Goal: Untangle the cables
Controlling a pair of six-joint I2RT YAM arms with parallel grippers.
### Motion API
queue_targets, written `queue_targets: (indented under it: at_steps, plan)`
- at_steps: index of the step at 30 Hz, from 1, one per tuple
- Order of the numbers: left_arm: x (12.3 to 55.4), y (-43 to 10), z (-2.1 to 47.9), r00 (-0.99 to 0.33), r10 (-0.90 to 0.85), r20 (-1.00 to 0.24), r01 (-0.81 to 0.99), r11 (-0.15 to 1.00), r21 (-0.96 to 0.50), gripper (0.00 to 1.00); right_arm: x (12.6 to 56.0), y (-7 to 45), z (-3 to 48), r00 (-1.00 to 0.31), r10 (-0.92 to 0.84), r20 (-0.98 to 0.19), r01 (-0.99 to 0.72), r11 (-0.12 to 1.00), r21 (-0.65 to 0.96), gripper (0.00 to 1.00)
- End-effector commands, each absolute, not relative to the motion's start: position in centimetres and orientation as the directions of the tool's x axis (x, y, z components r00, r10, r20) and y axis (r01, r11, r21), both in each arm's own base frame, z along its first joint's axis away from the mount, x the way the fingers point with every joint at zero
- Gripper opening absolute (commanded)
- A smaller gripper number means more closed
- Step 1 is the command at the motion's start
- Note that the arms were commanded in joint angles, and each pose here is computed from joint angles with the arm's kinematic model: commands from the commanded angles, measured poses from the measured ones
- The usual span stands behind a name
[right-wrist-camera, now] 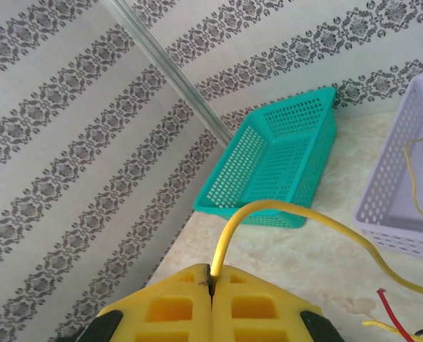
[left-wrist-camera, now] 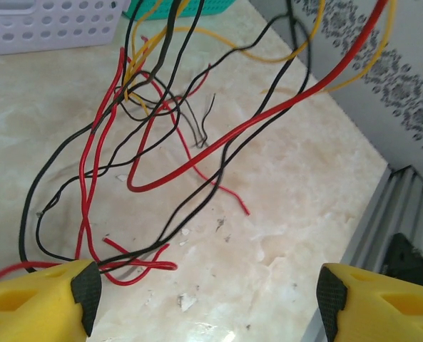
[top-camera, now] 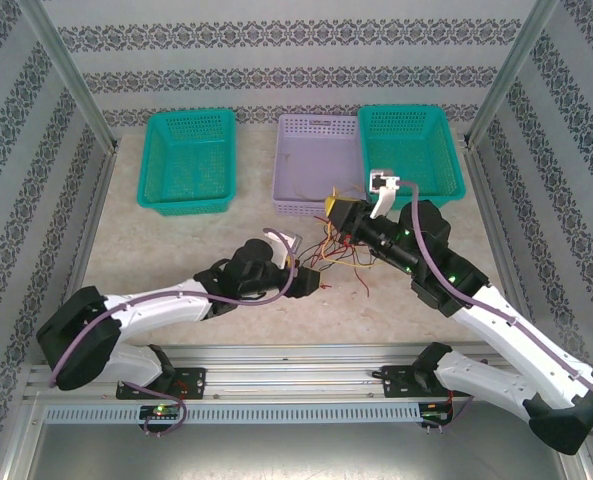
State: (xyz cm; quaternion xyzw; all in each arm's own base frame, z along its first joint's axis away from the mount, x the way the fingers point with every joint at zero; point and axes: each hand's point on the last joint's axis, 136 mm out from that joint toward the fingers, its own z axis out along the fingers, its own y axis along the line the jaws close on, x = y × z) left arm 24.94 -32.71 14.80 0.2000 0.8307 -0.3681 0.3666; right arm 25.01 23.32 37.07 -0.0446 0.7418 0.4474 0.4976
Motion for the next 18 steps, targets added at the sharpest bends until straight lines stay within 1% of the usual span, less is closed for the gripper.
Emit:
queue_targets:
  at_steps: [1, 6, 11, 17, 18]
  plan:
    - [25.5, -33.7, 14.1, -0.588, 0.135, -0.797, 0.651, 0.663, -0.368, 0.80, 24.4, 23.0, 39.8, -0.488, 0.437, -0.756, -0.539, 0.531, 0.654, 0.00]
    - [26.0, -34.9, 11.8, -0.581, 0.175, -0.795, 0.663, 0.668, -0.338, 0.82, 23.8, 22.9, 40.9, -0.495, 0.439, -0.750, -0.548, 0.512, 0.661, 0.00]
    - [26.7, -36.8, 10.6, -0.560, 0.209, -0.802, 0.685, 0.660, -0.307, 0.84, 23.4, 22.9, 41.0, -0.503, 0.443, -0.742, -0.553, 0.494, 0.670, 0.00]
    - [28.2, -37.0, 9.6, -0.530, 0.234, -0.815, 0.674, 0.699, -0.238, 0.83, 23.0, 23.2, 40.8, -0.528, 0.440, -0.726, -0.555, 0.468, 0.687, 0.00]
    - [28.3, -37.0, 9.5, -0.528, 0.236, -0.816, 0.672, 0.704, -0.231, 0.81, 23.0, 23.2, 40.6, -0.532, 0.439, -0.724, -0.553, 0.467, 0.690, 0.00]
